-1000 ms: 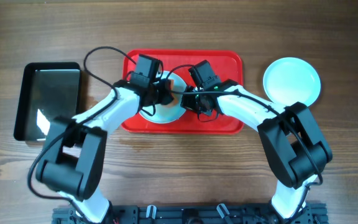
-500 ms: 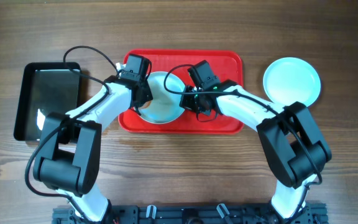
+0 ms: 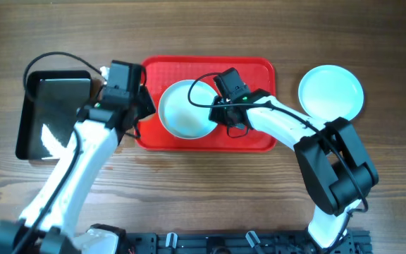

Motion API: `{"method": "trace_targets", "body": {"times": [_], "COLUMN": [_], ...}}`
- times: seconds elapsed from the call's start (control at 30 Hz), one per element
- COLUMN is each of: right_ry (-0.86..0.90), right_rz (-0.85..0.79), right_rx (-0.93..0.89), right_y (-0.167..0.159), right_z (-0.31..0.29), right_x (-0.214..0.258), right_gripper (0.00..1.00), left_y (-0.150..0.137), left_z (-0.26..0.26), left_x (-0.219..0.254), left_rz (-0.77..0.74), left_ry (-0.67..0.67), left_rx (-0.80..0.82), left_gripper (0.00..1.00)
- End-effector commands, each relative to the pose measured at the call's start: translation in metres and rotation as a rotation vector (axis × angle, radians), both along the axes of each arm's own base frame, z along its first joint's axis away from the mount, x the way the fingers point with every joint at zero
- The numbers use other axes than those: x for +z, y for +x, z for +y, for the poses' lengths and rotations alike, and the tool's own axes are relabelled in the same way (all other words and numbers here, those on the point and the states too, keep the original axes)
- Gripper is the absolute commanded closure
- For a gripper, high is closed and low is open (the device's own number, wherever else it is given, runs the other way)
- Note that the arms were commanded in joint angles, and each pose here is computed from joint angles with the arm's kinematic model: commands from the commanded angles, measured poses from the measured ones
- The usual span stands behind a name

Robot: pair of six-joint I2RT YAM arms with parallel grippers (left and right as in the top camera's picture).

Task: Clean dirty plates on tray and stack at the side
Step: 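Lift the last plate off the red tray with the right gripper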

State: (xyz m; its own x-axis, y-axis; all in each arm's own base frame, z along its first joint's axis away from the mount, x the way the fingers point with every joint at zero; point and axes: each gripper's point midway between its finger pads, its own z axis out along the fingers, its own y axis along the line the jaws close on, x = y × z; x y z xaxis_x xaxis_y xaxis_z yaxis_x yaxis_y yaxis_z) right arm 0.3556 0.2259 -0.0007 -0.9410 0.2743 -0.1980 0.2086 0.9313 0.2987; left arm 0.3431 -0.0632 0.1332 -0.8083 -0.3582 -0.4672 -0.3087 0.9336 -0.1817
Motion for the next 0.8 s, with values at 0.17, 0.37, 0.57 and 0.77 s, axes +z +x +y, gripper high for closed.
{"method": "trace_targets", "body": {"times": [0.17, 0.37, 0.57, 0.77], "right_ry": [-0.542, -0.758, -0.888, -1.147], "right_rz": [-0.034, -0.104, -0.145, -0.237], "right_rx": [0.05, 0.112, 0.097, 0.127], "right_y": [0.024, 0.049, 0.052, 0.047], "right_z": [-0.081, -0.102, -0.118, -0.122], "right_x": [0.038, 0.127, 0.178, 0.216], "right_gripper": [0.96, 0.95, 0.96, 0.96], "left_y": [-0.024, -0.031, -0.03, -0.03], "left_z": [-0.017, -0.021, -0.025, -0.025], "left_x": [-0.037, -0.066, -0.065, -0.065], "left_rz": [0.171, 0.267, 0.263, 0.261], "left_ry": [-0.074, -0.085, -0.107, -0.108], "left_rx": [-0.058, -0.063, -0.071, -0.072], "left_gripper": [0.96, 0.96, 0.96, 0.96]}}
